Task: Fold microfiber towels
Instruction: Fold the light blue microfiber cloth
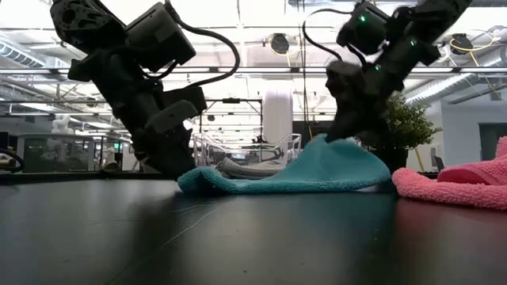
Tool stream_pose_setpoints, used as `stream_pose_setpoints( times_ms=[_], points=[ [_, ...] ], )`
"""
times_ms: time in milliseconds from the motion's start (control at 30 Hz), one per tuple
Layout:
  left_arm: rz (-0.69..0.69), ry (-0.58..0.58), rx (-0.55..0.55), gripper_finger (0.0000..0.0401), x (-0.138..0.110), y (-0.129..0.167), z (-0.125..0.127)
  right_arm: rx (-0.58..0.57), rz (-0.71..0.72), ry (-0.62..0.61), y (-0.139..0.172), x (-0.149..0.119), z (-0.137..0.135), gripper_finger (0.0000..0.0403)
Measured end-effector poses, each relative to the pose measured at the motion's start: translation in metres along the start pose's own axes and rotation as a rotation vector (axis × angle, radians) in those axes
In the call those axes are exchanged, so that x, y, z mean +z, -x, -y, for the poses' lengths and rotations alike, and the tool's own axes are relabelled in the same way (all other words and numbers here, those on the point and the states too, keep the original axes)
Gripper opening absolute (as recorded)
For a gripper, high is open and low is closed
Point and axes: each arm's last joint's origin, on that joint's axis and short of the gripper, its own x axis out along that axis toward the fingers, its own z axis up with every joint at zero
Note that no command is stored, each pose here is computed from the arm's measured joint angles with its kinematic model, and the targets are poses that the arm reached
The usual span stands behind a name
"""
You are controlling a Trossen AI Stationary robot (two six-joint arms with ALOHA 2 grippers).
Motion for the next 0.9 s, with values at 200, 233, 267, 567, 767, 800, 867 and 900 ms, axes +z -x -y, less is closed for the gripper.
stream_pose_setpoints(
  times_ms=[200, 233, 267, 567, 767, 800, 867, 900],
  points=[
    [-0.009, -0.052, -0.012, 0.0108, 0.0, 0.0, 0.0, -0.007, -0.002, 0.036, 0.021, 0.031, -0.023, 0.0],
    [-0.011, -0.065, -0.013, 0.0108, 0.0, 0.0, 0.0, -0.003, 0.008, 0.038, 0.024, 0.036, -0.026, 0.0],
    [-0.013, -0.077, -0.014, 0.0108, -0.001, 0.0, 0.0, 0.002, 0.018, 0.04, 0.027, 0.041, -0.029, 0.0],
    [-0.007, -0.101, -0.017, 0.0108, 0.0, 0.0, 0.0, 0.075, 0.052, -0.025, 0.022, 0.055, -0.04, 0.0],
    [-0.007, -0.119, -0.017, 0.0108, 0.001, 0.0, 0.001, 0.177, 0.039, -0.06, -0.015, 0.055, -0.05, 0.0],
    [-0.007, -0.119, -0.016, 0.0108, 0.001, 0.0, 0.001, 0.196, 0.044, -0.065, -0.02, 0.055, -0.052, 0.0],
    [-0.006, -0.119, -0.016, 0.0108, 0.001, 0.0, 0.001, 0.226, 0.058, -0.08, -0.03, 0.054, -0.057, 0.0],
    [-0.006, -0.119, -0.016, 0.0108, 0.001, 0.0, 0.001, 0.245, 0.069, -0.087, -0.035, 0.053, -0.06, 0.0]
  ],
)
